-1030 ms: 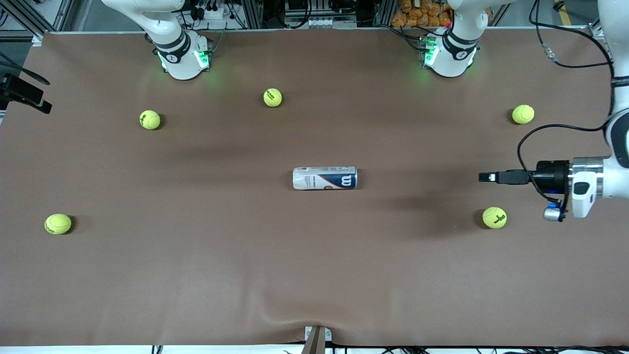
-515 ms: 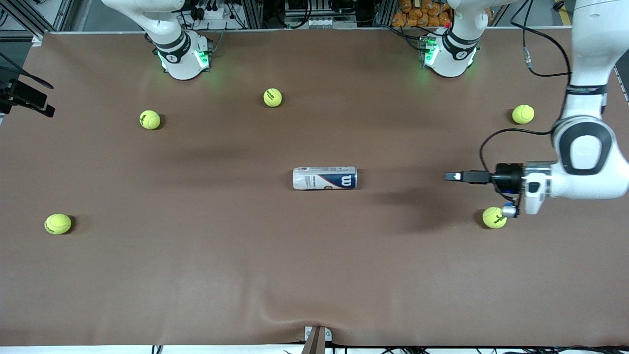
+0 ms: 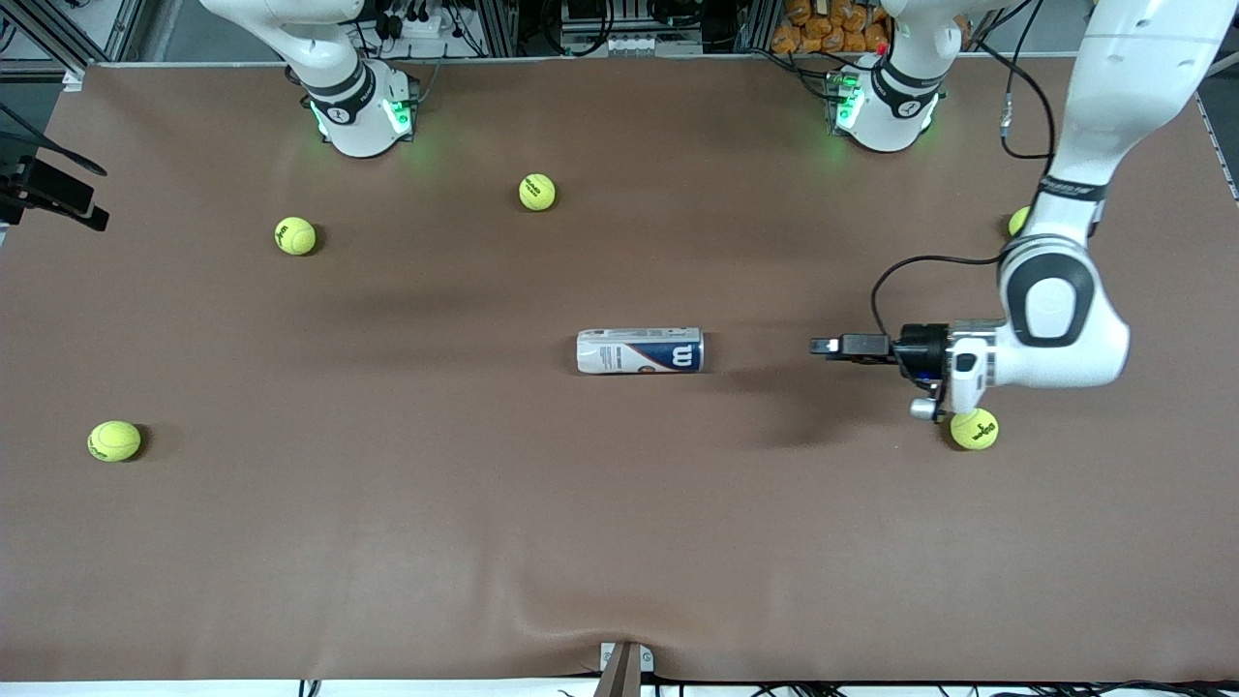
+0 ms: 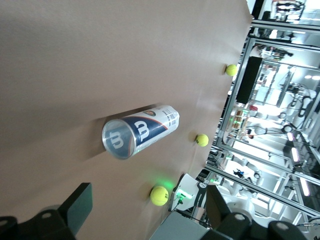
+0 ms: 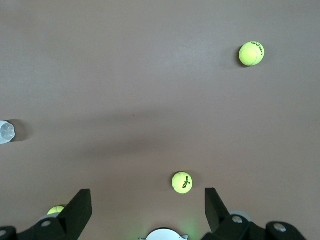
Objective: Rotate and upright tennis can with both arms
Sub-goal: 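Reach the left gripper toward the can's bottom end and grasp it, then lift and rotate the can upright with the left gripper, then lower the upright can onto the table with the left gripper, then open the left gripper and lift it away from the can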
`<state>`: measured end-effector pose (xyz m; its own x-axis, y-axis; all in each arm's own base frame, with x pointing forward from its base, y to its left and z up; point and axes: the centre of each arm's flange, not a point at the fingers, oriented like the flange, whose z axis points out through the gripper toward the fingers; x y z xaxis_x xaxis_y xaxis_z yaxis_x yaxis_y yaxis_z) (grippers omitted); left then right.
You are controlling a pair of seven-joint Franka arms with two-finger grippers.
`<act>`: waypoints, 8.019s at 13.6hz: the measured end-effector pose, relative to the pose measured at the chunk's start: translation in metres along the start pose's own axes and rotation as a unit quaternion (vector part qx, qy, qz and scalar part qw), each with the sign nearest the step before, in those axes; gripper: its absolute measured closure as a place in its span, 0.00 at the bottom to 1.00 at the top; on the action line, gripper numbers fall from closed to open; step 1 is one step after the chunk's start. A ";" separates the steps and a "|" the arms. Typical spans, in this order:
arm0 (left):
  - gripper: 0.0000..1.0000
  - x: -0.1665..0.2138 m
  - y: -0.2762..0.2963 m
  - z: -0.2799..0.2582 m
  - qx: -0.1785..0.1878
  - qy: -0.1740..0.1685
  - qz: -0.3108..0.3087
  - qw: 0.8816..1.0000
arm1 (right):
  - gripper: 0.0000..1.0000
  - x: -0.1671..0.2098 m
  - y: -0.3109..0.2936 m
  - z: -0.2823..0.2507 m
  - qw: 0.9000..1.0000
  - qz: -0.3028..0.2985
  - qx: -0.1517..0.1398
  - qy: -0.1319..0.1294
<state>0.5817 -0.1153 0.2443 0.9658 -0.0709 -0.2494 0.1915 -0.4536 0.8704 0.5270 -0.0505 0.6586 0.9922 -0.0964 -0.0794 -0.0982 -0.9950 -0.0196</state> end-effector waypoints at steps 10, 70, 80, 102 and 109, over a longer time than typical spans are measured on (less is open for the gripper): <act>0.00 0.002 -0.018 0.120 -0.056 0.029 0.010 0.998 | 0.00 0.000 -0.002 0.001 1.000 -0.004 0.000 0.000; 0.95 -0.086 0.286 0.325 0.484 0.242 -0.097 0.835 | 0.00 0.010 -0.025 0.005 1.000 -0.025 -0.002 0.013; 0.95 -0.091 0.277 0.346 0.489 0.261 -0.100 0.826 | 0.00 0.011 -0.025 0.006 1.000 -0.025 -0.002 0.011; 0.00 -0.087 0.345 0.275 0.436 0.308 -0.117 0.837 | 0.00 0.015 -0.029 0.008 0.999 -0.029 -0.002 0.017; 0.00 -0.072 0.371 0.190 0.421 0.336 -0.136 0.832 | 0.00 0.016 -0.029 0.009 0.999 -0.029 -0.002 0.017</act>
<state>0.5497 -0.4468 0.5044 0.8407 0.5200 0.1509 0.5014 -0.8529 0.1452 0.5451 -0.0226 0.6487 0.9982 -0.0392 -0.0453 -0.0401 -0.9990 -0.0190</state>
